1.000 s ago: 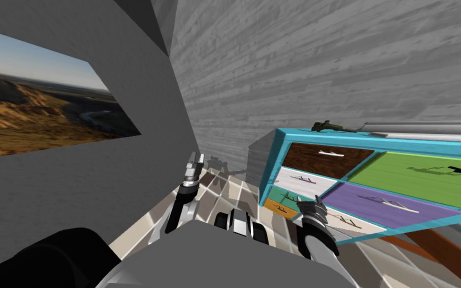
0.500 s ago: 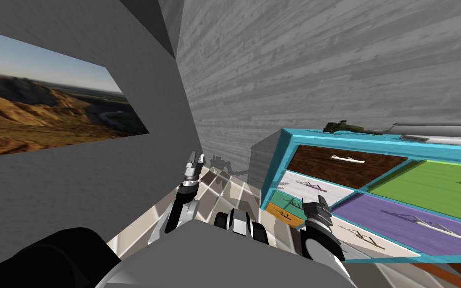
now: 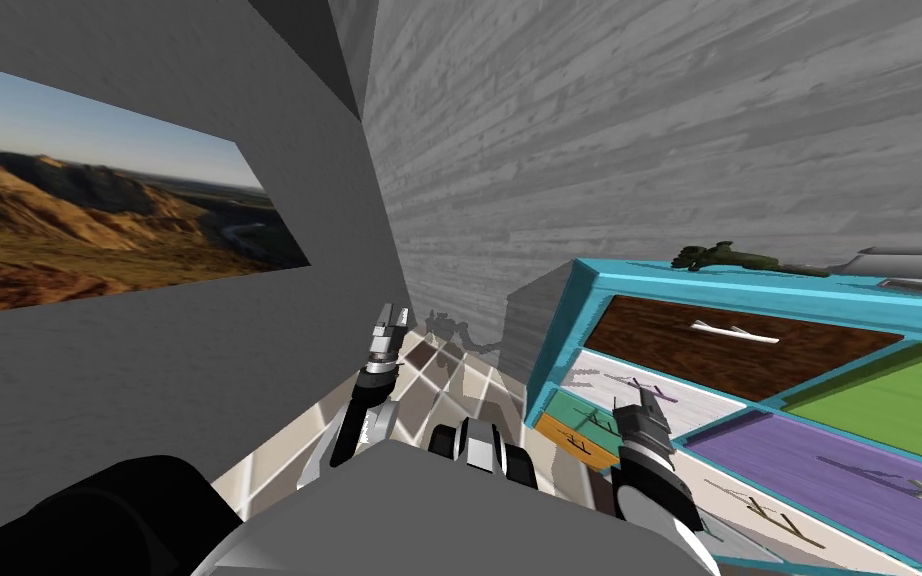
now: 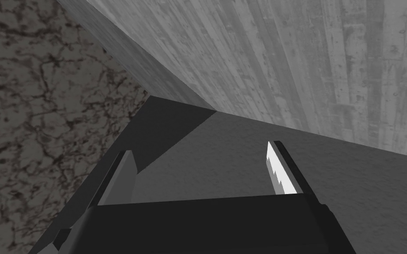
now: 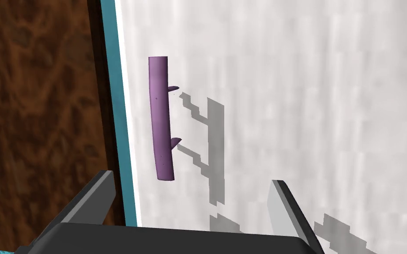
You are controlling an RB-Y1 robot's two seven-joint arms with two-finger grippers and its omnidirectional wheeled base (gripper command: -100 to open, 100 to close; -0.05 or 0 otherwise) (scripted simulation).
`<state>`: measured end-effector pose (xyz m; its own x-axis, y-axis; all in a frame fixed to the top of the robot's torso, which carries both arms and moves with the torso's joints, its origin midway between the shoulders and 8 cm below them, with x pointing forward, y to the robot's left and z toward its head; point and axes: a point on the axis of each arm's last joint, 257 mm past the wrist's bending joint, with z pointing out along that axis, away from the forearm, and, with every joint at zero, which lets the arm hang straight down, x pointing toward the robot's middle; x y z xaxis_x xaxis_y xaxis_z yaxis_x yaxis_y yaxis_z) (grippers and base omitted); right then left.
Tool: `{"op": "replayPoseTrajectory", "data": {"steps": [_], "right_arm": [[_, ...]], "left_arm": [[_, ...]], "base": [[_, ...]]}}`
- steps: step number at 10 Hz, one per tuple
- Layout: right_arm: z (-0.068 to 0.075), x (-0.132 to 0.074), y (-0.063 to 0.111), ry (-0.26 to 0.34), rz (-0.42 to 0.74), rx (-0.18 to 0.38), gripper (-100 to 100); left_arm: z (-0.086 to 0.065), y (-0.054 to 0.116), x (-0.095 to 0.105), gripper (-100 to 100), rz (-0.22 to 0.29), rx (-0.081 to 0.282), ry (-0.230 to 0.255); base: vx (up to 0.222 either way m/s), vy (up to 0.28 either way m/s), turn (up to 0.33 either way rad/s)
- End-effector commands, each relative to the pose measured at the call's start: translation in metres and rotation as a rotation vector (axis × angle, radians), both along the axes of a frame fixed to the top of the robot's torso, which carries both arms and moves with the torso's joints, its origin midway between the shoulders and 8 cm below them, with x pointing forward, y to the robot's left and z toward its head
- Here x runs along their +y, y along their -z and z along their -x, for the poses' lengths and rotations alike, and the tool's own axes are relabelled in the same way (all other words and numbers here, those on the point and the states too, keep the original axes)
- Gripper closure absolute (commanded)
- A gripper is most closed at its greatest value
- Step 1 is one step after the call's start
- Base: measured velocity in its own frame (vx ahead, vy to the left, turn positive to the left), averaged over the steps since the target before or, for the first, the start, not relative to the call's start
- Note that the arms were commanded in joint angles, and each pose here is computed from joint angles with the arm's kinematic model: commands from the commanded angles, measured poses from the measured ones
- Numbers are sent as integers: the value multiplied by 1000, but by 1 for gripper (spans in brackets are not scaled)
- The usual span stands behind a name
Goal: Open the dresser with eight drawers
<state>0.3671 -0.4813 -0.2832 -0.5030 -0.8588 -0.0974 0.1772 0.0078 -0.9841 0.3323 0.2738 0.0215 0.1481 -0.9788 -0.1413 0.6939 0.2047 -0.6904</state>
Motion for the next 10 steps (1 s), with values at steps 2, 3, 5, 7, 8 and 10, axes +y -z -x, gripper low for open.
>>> {"op": "replayPoseTrajectory", "data": {"steps": [2,3,5,7,8,10], "right_arm": [[-7,-10,-11,-3,32,0,-100],[-3,-6,-9,-1,32,-3,-100],[-4,-5,-11,-9,32,-2,100],[-4,-3,-14,-19,32,-4,100],[-5,-1,-15,-24,32,-5,100],[-12,7,-15,-51,7,-13,-100]], "left_arm": [[0,0,0,0,0,0,0],[0,0,0,0,0,0,0],[0,0,0,0,0,0,0],[0,0,0,0,0,0,0],[0,0,0,0,0,0,0],[0,0,0,0,0,0,0]], "base": [[27,-13,1],[31,-13,1],[-45,24,-29],[-195,75,-55],[-194,75,-46],[-59,-22,48]]}}
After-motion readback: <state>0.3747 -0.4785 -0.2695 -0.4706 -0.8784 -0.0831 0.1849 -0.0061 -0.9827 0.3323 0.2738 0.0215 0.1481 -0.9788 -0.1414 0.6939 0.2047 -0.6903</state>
